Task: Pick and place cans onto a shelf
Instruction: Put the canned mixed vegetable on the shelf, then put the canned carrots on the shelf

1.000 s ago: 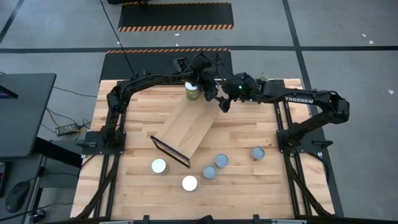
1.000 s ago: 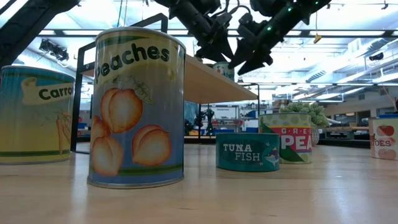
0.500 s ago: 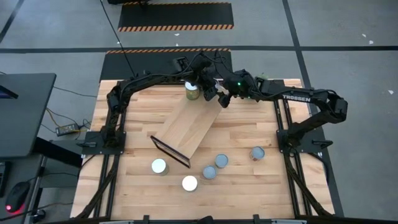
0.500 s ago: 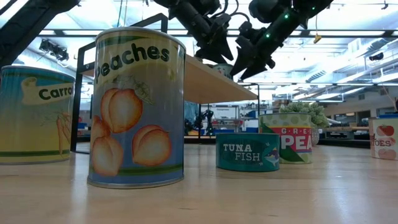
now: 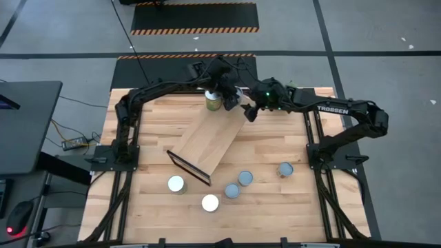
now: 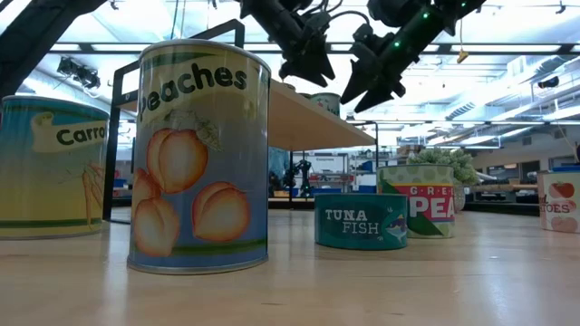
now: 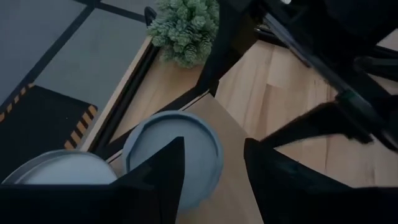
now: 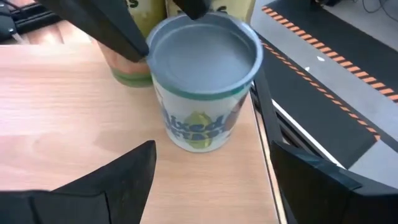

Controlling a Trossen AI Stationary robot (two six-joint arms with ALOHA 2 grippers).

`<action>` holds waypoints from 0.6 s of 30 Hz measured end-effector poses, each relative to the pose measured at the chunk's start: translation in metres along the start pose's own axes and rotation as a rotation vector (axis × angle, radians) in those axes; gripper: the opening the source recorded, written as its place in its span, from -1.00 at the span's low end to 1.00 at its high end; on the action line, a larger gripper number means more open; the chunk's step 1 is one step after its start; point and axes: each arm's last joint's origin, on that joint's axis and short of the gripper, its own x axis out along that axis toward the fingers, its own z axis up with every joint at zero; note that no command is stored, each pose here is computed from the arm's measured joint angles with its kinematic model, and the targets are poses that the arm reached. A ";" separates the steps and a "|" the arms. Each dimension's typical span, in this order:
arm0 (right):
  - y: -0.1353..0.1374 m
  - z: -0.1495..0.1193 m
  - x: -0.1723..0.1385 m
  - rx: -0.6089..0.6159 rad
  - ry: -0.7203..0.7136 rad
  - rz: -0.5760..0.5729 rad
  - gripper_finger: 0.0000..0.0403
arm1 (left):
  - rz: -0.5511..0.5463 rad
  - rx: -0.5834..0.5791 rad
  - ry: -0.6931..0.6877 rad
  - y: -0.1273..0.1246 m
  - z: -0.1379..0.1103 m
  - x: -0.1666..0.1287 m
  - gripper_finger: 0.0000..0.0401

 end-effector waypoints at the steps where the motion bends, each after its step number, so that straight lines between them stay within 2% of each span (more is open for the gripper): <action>1: 0.000 0.001 -0.002 0.002 -0.006 0.001 0.60 | 0.001 -0.001 0.000 0.000 0.000 -0.001 -0.14; 6: -0.002 0.003 -0.019 0.013 -0.034 0.008 0.60 | 0.004 0.011 -0.015 -0.001 0.003 -0.012 -0.14; 10: -0.002 0.004 -0.031 0.035 -0.047 0.038 0.60 | -0.001 0.096 -0.012 -0.006 0.004 -0.031 -0.14; 18: 0.006 0.000 -0.045 0.005 -0.035 0.040 0.60 | 0.021 0.224 -0.049 -0.012 0.006 -0.086 -0.14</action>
